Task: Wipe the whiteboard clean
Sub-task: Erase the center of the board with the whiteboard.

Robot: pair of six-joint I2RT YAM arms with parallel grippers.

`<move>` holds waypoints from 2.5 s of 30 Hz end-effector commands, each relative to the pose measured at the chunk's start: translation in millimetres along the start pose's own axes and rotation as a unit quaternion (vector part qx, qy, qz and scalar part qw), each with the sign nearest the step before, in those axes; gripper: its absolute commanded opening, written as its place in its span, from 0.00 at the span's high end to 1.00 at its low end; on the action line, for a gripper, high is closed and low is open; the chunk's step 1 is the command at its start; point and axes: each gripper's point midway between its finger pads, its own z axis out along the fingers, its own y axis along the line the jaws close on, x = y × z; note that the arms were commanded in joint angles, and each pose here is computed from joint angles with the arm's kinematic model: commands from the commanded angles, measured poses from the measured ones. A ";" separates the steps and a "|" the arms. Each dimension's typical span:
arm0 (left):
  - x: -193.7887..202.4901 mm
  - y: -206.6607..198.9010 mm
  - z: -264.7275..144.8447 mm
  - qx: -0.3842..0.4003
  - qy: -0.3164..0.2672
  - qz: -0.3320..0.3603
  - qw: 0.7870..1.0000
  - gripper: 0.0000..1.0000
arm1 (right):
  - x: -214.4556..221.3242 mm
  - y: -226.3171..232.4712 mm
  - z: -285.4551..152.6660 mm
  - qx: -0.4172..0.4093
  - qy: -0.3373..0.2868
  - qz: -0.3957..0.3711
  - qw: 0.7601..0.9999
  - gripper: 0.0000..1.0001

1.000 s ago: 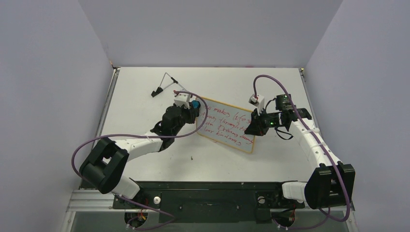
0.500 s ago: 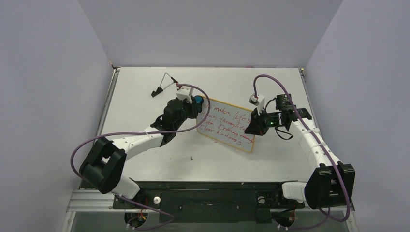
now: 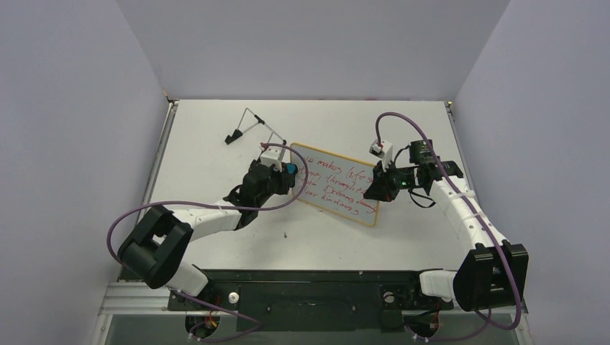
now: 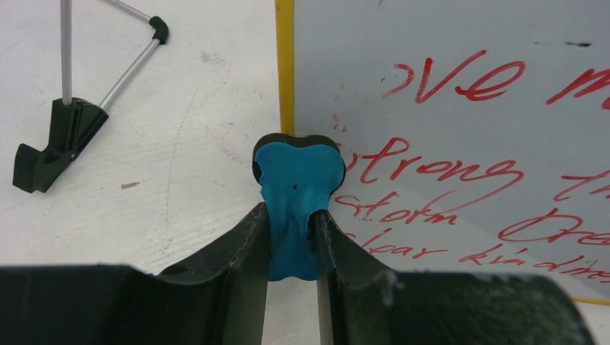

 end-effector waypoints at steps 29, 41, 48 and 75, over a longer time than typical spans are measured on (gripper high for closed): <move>-54.6 -44.7 -11.7 0.106 -0.081 -0.025 0.991 1.00 | 7.5 11.8 0.5 -0.014 0.025 -0.019 0.999 1.00; -84.4 -43.9 2.0 0.131 -0.096 -0.044 0.986 1.00 | 6.4 11.4 -1.6 -0.010 0.023 -0.024 0.999 1.00; -38.5 -57.1 -6.0 0.140 -0.060 -0.025 0.988 1.00 | 6.4 11.7 -1.0 -0.011 0.023 -0.024 0.999 1.00; -69.3 -70.5 -2.8 0.136 -0.093 -0.004 0.986 1.00 | 7.8 11.7 0.3 -0.014 0.026 -0.021 0.999 1.00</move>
